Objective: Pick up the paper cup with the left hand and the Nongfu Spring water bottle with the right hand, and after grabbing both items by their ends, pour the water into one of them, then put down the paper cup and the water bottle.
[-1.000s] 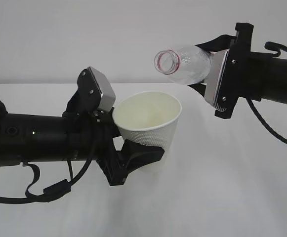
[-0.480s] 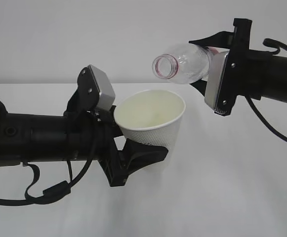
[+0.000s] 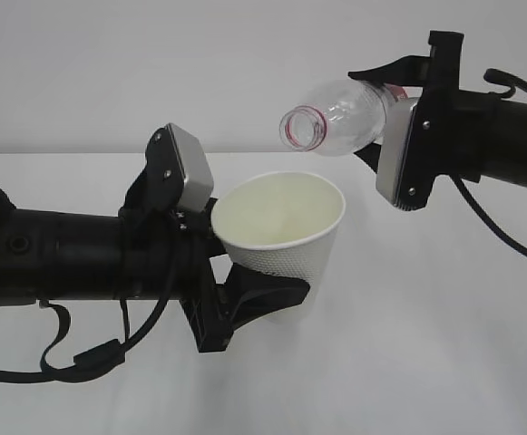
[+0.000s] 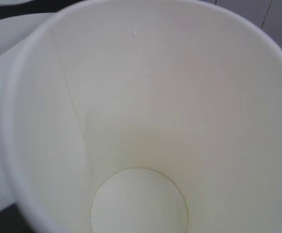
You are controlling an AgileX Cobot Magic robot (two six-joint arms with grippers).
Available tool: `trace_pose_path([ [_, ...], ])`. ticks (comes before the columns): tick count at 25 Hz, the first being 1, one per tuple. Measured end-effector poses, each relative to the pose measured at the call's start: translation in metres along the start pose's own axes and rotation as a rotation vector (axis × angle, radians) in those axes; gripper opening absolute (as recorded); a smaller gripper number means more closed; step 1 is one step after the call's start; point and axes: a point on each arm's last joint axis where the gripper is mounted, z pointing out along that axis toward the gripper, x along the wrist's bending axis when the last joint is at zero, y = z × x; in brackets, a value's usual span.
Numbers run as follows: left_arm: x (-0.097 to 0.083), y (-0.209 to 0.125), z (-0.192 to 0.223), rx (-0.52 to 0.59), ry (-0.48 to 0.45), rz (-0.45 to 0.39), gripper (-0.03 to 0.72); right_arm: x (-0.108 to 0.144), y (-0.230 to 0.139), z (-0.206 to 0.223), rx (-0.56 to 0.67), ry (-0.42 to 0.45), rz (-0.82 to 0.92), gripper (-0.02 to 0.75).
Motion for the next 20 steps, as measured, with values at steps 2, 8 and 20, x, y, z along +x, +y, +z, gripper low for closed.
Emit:
trace_pose_path([
  [2, -0.0001, -0.0001, 0.0, 0.001, -0.001, 0.001, 0.507, -0.0002, 0.0001, 0.0, -0.001, -0.002, -0.004, 0.524],
  [8, 0.0006, -0.0003, 0.0, 0.003, 0.006, -0.003, 0.507, -0.0025, 0.0025, -0.0001, -0.027, -0.027, -0.009, 0.524],
  [20, 0.0007, -0.0002, 0.0, 0.002, 0.007, -0.005, 0.507, -0.0041, 0.0014, -0.0001, -0.013, -0.045, -0.067, 0.524],
])
